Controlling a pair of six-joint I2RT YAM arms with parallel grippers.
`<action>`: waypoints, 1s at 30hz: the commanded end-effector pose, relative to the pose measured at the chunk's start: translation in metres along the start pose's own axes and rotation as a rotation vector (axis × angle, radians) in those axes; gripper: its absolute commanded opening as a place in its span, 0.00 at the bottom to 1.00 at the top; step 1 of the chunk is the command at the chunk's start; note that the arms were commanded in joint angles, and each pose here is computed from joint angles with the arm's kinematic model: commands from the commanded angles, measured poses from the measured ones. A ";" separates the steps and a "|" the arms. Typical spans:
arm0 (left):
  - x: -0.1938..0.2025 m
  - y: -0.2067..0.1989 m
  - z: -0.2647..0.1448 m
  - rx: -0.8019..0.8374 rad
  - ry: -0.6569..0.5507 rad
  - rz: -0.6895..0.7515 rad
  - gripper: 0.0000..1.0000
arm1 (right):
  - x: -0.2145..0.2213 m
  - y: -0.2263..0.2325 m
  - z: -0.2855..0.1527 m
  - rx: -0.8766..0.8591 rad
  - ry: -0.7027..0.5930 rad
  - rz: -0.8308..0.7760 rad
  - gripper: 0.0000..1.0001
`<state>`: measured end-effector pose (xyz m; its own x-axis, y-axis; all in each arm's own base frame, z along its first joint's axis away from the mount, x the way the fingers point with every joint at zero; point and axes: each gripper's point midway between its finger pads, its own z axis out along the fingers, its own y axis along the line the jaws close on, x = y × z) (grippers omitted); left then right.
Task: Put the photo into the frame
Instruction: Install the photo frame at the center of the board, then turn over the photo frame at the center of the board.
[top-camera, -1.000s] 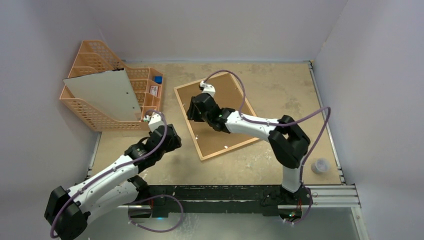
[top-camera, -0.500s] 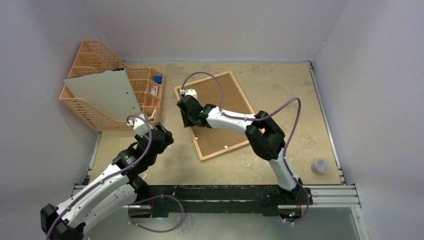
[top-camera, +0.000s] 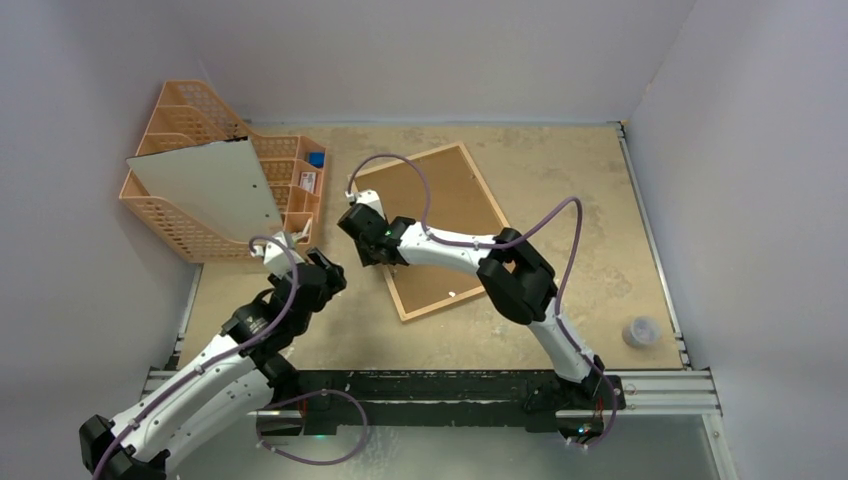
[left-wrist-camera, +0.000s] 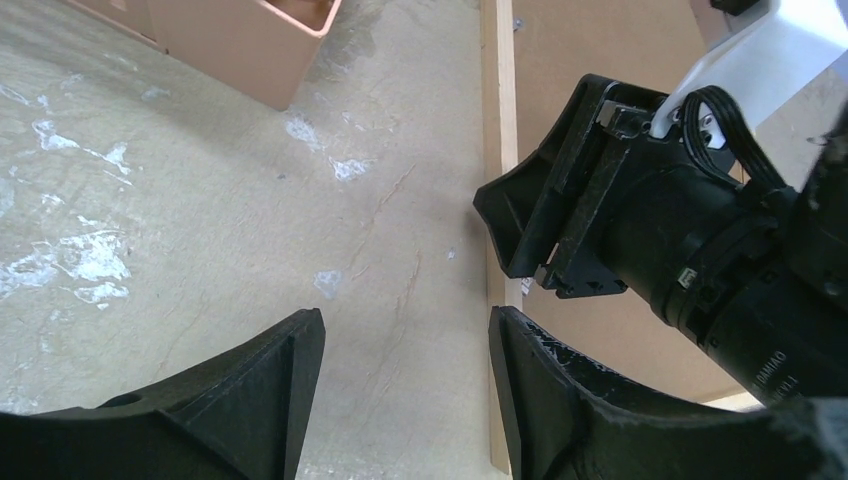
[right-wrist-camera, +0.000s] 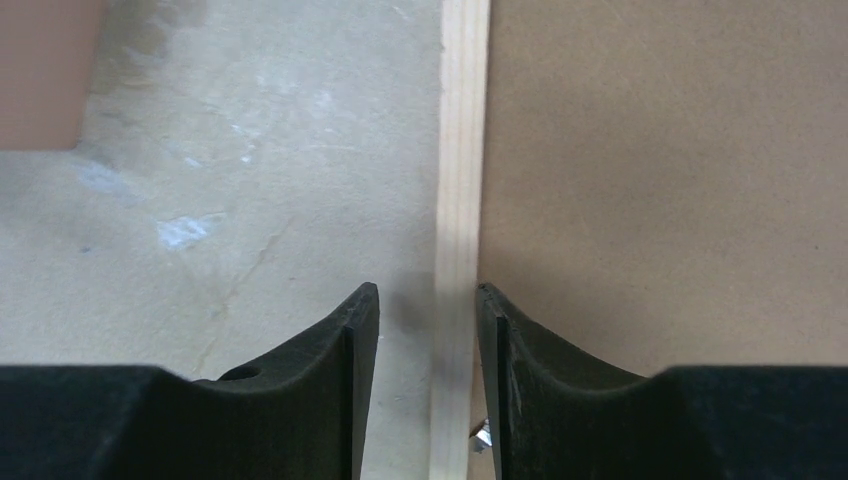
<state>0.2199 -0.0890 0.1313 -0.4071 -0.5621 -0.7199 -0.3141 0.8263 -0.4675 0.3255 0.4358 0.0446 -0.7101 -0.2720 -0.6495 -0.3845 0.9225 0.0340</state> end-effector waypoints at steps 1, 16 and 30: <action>0.002 0.000 -0.001 0.016 0.007 -0.048 0.64 | 0.016 -0.020 0.008 0.095 0.058 -0.006 0.43; 0.031 0.000 0.003 0.061 0.098 -0.061 0.64 | 0.022 -0.021 0.012 0.129 0.071 -0.029 0.30; 0.083 -0.019 0.009 0.227 0.270 -0.090 0.65 | -0.028 0.001 -0.019 0.060 -0.037 -0.013 0.00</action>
<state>0.1946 -0.1289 0.0669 -0.5924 -0.5763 -0.5630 -0.2383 0.7929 -0.5608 0.3305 0.4257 0.0355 -0.7152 -0.3124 -0.6252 -0.3500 0.9344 -0.0665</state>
